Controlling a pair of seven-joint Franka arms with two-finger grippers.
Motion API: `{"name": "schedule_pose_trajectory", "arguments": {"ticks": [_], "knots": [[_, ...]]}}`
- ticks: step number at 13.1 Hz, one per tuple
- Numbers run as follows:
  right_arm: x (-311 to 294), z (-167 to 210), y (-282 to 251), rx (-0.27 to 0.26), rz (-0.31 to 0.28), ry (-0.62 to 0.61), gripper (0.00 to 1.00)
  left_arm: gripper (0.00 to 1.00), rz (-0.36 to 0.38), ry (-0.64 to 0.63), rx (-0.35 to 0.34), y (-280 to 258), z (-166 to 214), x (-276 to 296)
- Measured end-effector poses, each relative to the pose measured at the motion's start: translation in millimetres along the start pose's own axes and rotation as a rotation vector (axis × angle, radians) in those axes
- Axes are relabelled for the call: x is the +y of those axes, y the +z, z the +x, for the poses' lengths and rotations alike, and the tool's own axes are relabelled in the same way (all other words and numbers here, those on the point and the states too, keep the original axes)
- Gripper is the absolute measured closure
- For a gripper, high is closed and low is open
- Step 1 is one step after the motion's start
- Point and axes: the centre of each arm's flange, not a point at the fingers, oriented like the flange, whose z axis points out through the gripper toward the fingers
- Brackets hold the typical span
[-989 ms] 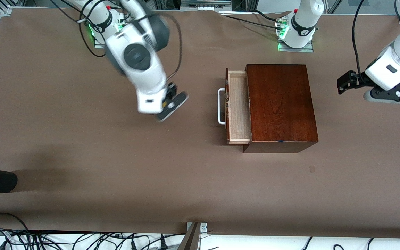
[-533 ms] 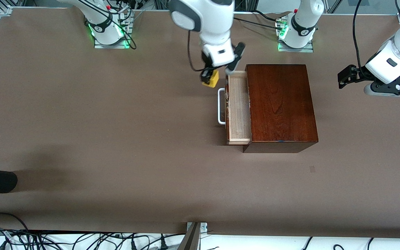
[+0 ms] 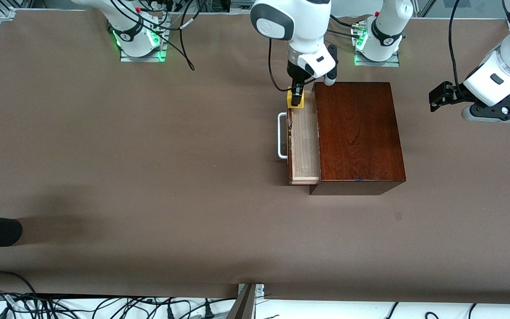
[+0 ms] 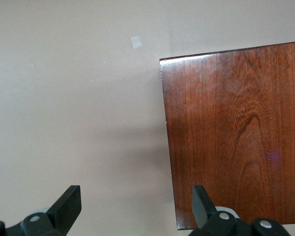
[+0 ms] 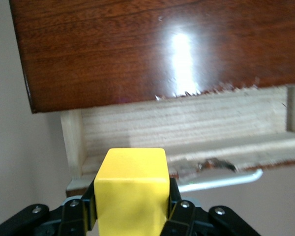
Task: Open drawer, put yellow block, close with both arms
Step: 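Carry the yellow cube with the right gripper over the open drawer, then lower the cube into the drawer and open the right gripper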
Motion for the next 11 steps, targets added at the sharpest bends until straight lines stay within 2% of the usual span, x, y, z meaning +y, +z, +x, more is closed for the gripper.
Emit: {"name": "schedule_pose_trajectory", "arguments": {"ticks": [5, 11], "knots": [[-4.8, 16.6, 7.3, 0.084, -0.015, -0.034, 0.44, 0.0, 0.0, 0.0, -0.022, 1.9, -2.4, 0.2], [6.1, 12.1, 37.8, 0.05, -0.02, -0.159, 0.44, 0.0, 0.002, 0.012, -0.042, 3.2, -4.7, 6.6]]}}
